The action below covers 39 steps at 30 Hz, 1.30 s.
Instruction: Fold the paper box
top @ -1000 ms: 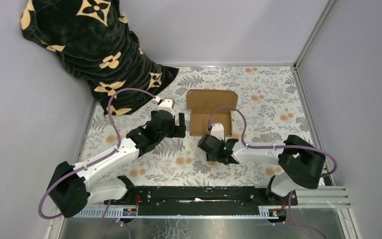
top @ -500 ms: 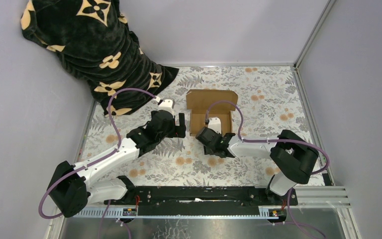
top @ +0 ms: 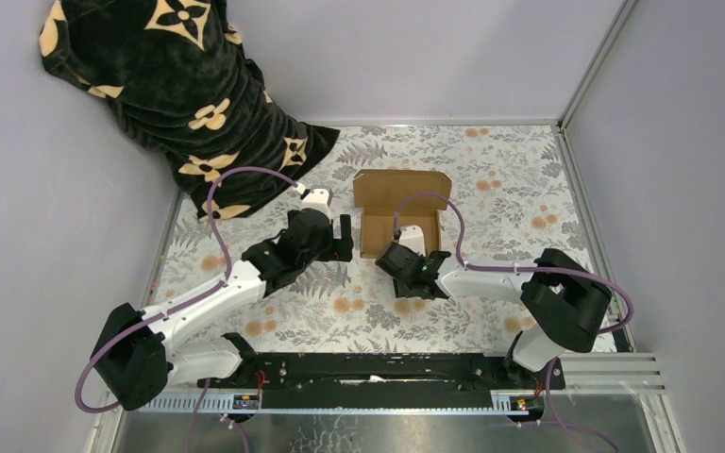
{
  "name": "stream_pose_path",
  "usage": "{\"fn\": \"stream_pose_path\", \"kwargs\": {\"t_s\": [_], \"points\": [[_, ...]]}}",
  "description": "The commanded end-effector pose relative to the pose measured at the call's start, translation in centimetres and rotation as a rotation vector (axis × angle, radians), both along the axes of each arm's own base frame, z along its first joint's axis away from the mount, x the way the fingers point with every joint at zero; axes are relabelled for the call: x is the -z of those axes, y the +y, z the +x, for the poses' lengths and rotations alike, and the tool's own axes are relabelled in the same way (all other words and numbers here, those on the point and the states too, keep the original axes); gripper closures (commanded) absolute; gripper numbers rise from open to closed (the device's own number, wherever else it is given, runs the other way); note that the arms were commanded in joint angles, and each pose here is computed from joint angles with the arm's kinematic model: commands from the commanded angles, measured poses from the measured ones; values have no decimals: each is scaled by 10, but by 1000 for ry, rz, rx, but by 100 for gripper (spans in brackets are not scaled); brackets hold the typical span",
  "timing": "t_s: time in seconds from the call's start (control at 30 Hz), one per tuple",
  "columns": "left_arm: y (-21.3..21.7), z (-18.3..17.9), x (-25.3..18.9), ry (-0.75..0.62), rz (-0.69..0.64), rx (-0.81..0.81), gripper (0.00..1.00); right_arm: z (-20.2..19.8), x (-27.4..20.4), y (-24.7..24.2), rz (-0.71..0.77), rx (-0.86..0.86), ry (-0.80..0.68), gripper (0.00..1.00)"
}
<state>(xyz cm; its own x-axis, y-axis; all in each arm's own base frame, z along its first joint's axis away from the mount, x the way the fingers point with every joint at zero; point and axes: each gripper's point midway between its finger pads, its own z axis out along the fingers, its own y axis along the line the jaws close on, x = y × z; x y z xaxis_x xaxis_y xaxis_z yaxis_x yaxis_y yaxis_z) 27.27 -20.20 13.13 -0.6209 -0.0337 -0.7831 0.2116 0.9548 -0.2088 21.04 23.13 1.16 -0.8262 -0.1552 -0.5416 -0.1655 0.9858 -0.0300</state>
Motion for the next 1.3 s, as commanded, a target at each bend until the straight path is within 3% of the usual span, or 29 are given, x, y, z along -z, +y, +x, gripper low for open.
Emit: {"fn": "stream_pose_path", "kwargs": {"t_s": [0.0,0.73,1.27], "points": [[-5,6,-11,-35,-15,1,1,-6,-10,-17,-58,-5,19,60],[-4,5,-8,-30,-18,-2,1,20,-63,2,-26,-22,-86,59],[-1,5,-7,-32,-5,-6,1,108,-96,18,21,3,-173,59]]}}
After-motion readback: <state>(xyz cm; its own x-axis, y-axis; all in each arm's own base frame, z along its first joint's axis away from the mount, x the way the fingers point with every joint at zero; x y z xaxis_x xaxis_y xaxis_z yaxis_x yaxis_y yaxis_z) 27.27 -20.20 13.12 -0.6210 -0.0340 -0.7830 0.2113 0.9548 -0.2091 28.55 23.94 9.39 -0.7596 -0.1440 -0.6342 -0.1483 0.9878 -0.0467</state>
